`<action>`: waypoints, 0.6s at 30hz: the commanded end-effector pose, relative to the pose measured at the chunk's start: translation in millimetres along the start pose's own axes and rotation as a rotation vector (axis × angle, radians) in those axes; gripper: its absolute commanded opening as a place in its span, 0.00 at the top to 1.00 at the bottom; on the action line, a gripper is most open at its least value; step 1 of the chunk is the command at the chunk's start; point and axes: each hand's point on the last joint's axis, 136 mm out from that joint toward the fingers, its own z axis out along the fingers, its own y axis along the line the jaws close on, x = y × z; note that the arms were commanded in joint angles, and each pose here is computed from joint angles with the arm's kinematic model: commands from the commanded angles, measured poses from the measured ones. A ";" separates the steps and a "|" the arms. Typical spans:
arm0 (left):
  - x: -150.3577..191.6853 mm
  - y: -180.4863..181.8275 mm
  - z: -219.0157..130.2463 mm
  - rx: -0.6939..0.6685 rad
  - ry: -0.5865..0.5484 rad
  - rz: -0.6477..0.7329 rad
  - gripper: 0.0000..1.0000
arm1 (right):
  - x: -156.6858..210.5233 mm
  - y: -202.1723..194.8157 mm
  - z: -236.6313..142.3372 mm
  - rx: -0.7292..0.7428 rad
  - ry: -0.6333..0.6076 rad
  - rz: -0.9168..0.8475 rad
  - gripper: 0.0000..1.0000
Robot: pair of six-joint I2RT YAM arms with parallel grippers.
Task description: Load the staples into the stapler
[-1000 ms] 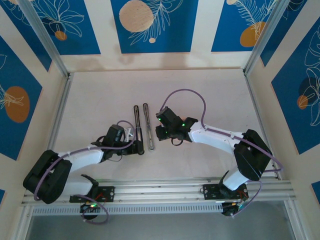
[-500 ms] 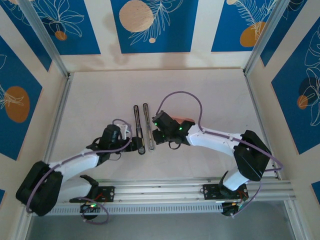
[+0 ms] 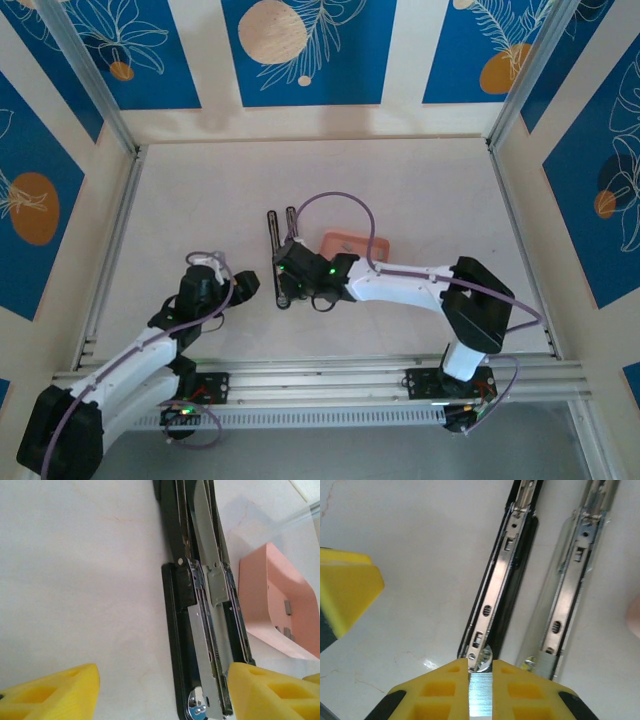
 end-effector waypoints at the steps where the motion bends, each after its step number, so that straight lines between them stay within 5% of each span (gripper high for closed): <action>1: -1.5 16.7 -4.0 -0.067 -0.028 -0.025 0.31 | -4.1 11.4 3.3 0.005 -0.008 0.039 0.86; 18: -2.1 16.8 -5.2 -0.063 -0.031 -0.019 0.31 | 1.0 5.3 27.1 0.130 0.033 0.086 0.86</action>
